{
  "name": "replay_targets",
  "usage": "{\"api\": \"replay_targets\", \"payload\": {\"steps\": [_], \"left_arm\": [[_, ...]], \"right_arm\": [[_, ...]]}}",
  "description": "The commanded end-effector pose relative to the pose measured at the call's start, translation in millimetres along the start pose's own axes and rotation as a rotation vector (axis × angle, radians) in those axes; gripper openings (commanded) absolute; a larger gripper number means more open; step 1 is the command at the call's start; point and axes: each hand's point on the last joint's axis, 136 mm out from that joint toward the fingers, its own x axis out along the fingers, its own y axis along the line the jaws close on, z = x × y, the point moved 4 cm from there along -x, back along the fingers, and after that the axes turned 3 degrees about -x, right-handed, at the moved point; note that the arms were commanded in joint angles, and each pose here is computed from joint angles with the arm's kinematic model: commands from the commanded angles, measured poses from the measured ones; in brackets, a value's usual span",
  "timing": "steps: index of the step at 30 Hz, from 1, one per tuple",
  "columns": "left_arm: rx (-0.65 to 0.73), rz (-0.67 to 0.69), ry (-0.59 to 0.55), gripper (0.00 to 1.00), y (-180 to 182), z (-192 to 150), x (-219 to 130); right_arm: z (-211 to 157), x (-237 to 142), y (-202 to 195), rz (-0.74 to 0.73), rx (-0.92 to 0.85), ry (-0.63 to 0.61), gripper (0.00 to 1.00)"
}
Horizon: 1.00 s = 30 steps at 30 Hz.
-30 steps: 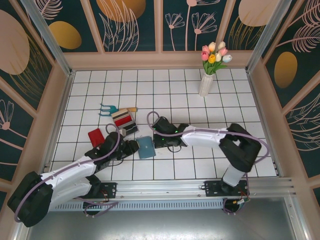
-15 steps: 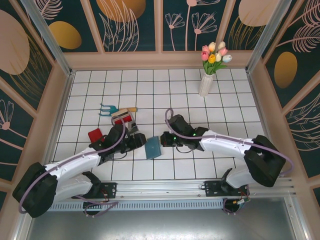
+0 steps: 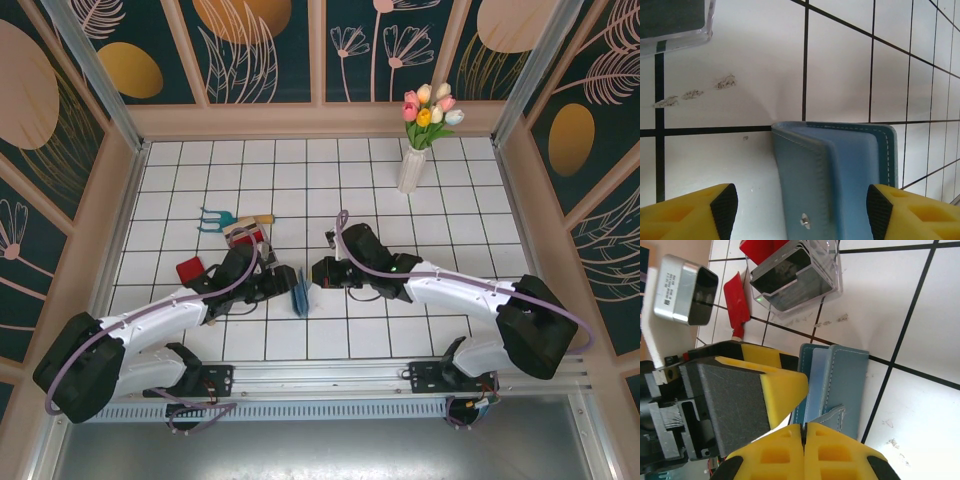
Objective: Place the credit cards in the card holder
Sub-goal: Open the card holder at the center of the table.
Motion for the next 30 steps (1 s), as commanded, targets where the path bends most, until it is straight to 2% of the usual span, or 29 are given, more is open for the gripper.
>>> {"api": "replay_targets", "payload": {"steps": [1, 7, 10, 16, 24, 26, 30], "left_arm": [[0.018, 0.027, -0.006, 0.70, 2, 2, -1], [0.010, 0.058, 0.006, 0.64, 13, -3, 3], [0.012, 0.074, 0.006, 0.58, 17, -4, 4], [0.019, 0.060, 0.003, 0.64, 16, -4, 3], [0.017, 0.074, 0.008, 0.61, 25, -8, 9], [0.016, 0.098, 0.016, 0.57, 29, -9, 13], [-0.003, 0.136, 0.033, 0.33, 37, -10, 19]], "right_arm": [[0, -1, 3, 0.056, 0.031, -0.010, 0.03], [-2, 0, -2, 0.044, 0.043, -0.011, 0.03], [-4, 0, -20, -0.049, 0.070, -0.012, 0.03], [-14, -2, -63, -0.209, 0.141, -0.017, 0.02], [-24, 0, -75, -0.225, 0.162, -0.007, 0.02], [-28, 0, -81, -0.249, 0.169, 0.000, 0.02], [-40, -5, -102, -0.358, 0.179, 0.015, 0.03]]}}
